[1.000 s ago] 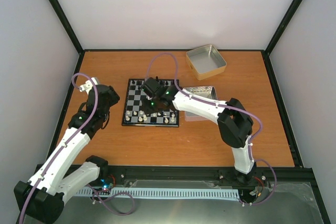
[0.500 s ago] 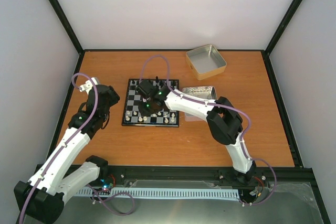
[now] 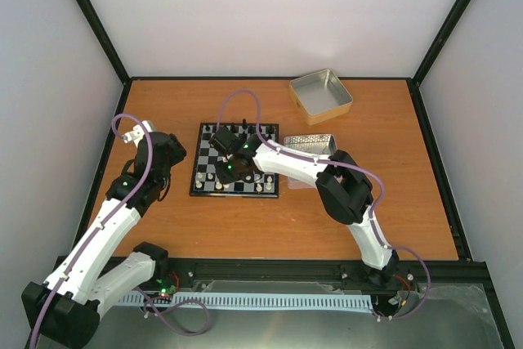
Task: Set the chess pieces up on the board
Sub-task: Adjust the chess piece on the chessboard.
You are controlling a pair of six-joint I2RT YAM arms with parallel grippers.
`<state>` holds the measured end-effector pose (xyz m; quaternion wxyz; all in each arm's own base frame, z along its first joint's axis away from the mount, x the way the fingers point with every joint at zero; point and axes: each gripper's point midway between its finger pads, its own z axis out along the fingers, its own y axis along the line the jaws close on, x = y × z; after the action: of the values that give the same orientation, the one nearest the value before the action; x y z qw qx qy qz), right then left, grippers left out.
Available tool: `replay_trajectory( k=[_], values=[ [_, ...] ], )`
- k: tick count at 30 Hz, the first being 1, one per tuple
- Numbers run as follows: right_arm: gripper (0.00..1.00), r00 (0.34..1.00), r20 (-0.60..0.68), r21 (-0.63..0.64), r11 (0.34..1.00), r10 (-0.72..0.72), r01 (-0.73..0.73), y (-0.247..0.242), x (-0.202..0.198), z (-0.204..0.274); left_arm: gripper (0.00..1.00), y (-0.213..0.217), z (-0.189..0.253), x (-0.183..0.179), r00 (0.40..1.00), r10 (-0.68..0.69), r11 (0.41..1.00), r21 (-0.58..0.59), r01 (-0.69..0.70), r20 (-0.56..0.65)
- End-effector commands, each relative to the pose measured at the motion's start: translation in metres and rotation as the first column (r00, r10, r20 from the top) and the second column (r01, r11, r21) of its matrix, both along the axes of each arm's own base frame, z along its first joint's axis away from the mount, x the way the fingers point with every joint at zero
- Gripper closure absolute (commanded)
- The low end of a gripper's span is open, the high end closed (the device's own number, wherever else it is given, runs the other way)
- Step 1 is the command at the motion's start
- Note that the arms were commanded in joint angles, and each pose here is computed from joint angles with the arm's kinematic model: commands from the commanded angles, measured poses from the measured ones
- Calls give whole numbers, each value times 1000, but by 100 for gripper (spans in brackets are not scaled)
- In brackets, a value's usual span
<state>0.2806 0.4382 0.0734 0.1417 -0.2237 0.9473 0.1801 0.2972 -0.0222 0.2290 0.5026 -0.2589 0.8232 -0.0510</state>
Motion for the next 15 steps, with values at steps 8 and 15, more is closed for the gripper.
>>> replay_trajectory(
  k=[8, 15],
  values=[
    [82, 1000, -5, -67, 998, -3, 3, -9, -6, -4, 31, 2, 6, 2, 1000, 0, 1000, 12, 0, 20],
    [82, 1000, -16, -72, 997, 4, -5, -12, -10, -2, 31, 1, 7, 3, 1000, -1, 1000, 10, 1, 21]
  ],
)
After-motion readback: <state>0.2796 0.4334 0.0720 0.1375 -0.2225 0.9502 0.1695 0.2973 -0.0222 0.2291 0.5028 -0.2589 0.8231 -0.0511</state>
